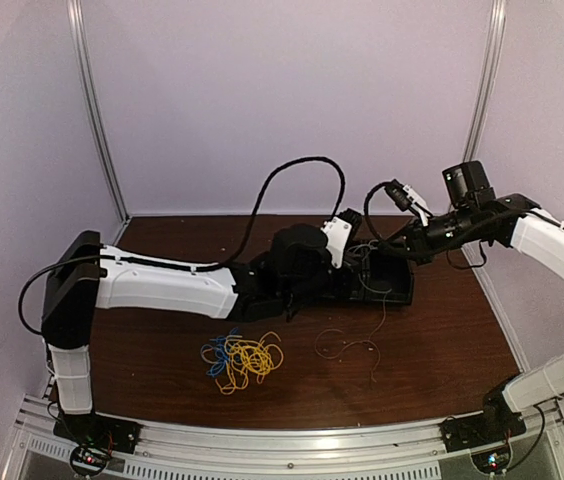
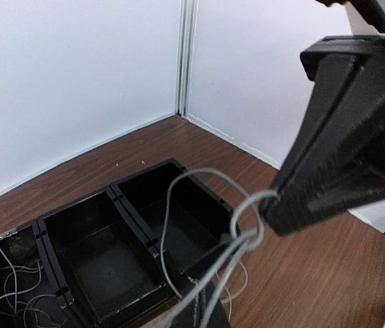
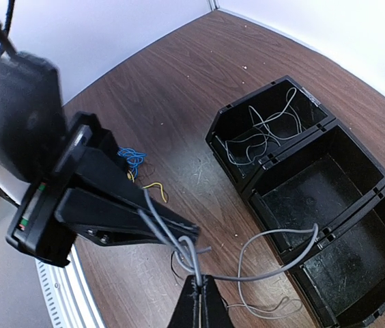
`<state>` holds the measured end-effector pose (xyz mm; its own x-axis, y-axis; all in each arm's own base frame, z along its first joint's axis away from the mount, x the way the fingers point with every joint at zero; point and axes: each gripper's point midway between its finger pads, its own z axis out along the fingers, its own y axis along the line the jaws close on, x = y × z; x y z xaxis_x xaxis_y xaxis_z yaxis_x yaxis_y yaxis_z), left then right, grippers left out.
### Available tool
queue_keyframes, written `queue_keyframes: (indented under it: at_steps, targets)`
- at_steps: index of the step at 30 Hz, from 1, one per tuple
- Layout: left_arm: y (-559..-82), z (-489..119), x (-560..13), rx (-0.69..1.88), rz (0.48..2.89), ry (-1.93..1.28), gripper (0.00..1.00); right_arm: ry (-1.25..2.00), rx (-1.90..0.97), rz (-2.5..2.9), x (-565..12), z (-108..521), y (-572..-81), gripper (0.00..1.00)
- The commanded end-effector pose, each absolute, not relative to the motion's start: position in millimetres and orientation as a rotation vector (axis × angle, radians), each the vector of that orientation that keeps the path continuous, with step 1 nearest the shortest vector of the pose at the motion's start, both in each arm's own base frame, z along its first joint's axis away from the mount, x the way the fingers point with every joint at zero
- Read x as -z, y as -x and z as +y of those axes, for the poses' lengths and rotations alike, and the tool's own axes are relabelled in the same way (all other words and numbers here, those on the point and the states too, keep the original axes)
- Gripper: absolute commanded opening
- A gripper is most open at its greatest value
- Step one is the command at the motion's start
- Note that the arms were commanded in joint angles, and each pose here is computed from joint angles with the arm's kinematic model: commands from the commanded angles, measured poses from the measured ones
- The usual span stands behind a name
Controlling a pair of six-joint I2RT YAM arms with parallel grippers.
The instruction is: Untangle the cables
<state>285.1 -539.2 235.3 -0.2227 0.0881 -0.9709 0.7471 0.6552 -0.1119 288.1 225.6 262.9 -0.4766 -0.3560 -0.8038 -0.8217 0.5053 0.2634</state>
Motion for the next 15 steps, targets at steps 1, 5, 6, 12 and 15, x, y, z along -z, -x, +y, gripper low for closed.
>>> queue_keyframes:
  at_steps: [1,5,6,12,15]
  targets:
    - [-255,-518,-294,0.815,1.535,-0.736,0.0,0.904,-0.791,2.09,-256,217,-305,0.0]
    - [-227,-495,-323,0.922,1.433,-0.769,0.0,0.879,-0.768,2.119,-247,211,-312,0.0]
    - [-224,-487,-330,0.944,1.417,-0.746,0.0,0.879,-0.766,2.123,-245,210,-313,0.0]
    - [-214,-449,-371,1.003,1.318,-0.624,0.0,0.967,-0.824,2.08,-246,217,-302,0.07]
    - [-213,-438,-387,1.025,1.289,-0.575,0.0,1.026,-0.859,2.041,-250,220,-291,0.2]
